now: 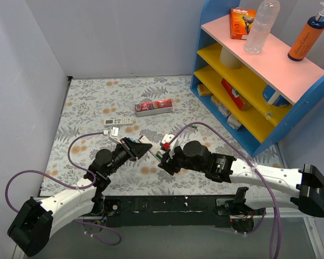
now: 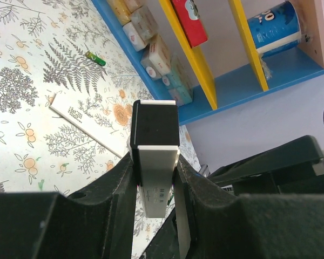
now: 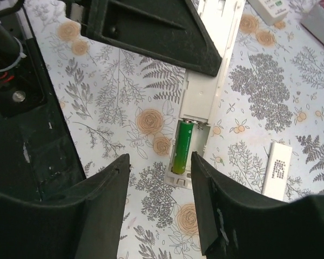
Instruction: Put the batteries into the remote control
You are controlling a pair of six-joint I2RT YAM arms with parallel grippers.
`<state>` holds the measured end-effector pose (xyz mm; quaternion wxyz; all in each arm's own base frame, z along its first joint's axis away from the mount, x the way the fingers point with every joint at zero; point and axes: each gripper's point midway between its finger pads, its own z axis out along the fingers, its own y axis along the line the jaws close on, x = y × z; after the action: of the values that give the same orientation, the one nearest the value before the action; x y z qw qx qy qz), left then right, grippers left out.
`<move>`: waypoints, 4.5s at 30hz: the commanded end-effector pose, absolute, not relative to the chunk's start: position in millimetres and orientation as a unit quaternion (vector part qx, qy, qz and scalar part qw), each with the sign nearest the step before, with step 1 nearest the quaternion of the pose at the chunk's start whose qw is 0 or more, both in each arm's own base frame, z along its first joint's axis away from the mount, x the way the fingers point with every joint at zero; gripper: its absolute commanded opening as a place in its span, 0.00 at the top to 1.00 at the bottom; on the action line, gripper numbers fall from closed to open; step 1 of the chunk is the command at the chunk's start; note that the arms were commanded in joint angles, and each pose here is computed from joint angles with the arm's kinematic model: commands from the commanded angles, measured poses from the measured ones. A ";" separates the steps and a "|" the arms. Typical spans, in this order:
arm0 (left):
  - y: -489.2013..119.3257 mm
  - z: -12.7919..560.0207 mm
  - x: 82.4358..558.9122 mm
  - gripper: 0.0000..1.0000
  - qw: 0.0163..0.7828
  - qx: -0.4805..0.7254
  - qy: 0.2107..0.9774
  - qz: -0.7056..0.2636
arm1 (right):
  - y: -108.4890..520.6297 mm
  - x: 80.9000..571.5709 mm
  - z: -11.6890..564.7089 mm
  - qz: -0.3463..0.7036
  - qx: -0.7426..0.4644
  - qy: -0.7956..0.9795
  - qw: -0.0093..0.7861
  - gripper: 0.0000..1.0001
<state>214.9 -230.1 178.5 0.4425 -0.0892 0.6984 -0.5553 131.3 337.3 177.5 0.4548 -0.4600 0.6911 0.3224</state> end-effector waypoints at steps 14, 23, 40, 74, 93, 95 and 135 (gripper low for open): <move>-227.2 209.9 223.0 1.00 0.463 -0.108 0.676 -0.563 | 362.3 155.1 174.1 0.206 -0.394 0.726 0.524 0.46; -226.2 219.4 223.8 1.00 0.463 -0.119 0.668 -0.571 | 373.5 152.4 161.2 0.149 -0.391 0.736 0.532 0.60; -228.1 233.6 223.4 1.00 0.455 -0.132 0.650 -0.594 | 378.8 151.6 145.0 0.088 -0.388 0.749 0.530 0.65; -222.5 160.6 209.0 1.00 0.444 -0.106 0.690 -0.561 | 236.4 294.5 172.5 0.134 -0.318 0.817 0.462 0.29; -219.0 162.6 206.4 1.00 0.460 -0.098 0.679 -0.564 | 178.6 394.4 69.7 0.113 -0.351 0.859 0.355 0.36; -218.6 162.3 206.6 1.00 0.460 -0.099 0.680 -0.563 | 180.5 401.8 62.5 0.113 -0.357 0.860 0.346 0.37; -221.8 169.2 204.7 1.00 0.454 -0.095 0.675 -0.574 | 162.4 359.1 15.3 0.095 -0.387 0.885 0.242 0.99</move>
<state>211.3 -223.1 173.9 0.4567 -0.0999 0.6769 -0.5686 379.4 171.6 21.7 0.2647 -0.3925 0.8741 0.1086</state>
